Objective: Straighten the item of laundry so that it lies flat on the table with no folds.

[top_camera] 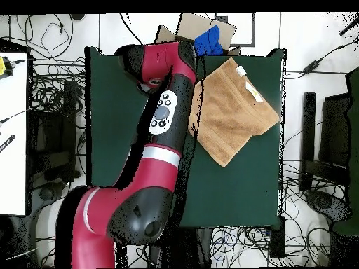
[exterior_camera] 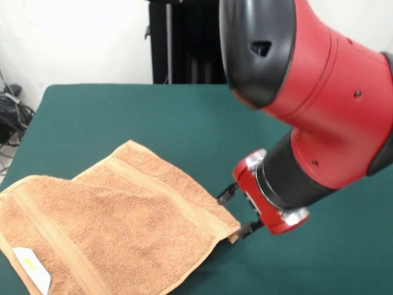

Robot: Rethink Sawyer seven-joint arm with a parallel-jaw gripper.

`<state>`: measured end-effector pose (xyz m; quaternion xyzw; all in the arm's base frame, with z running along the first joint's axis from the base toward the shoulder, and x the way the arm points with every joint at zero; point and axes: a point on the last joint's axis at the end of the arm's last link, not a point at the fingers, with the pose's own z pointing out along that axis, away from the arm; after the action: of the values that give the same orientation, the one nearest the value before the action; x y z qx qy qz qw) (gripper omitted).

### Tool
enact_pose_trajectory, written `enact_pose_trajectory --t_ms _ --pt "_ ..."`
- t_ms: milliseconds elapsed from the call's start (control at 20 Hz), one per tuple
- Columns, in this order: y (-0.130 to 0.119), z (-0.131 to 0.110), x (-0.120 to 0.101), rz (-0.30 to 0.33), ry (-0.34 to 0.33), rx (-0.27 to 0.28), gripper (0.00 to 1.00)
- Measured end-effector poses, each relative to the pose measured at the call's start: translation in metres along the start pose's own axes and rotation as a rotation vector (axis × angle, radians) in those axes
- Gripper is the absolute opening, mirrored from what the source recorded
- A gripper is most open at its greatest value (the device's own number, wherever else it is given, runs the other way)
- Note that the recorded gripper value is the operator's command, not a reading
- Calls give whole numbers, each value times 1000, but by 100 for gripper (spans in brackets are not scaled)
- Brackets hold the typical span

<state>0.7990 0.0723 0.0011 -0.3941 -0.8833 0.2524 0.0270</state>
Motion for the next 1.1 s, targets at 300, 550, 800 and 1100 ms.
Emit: enact_pose_trajectory --t_ms 300,550,800,1100 --pt "13 10 -5 29 -28 -10 100" --pt "20 15 -10 66 -37 -29 100" --pt "22 21 -24 80 -55 -41 100" --pt "19 25 -31 87 -52 -40 100"
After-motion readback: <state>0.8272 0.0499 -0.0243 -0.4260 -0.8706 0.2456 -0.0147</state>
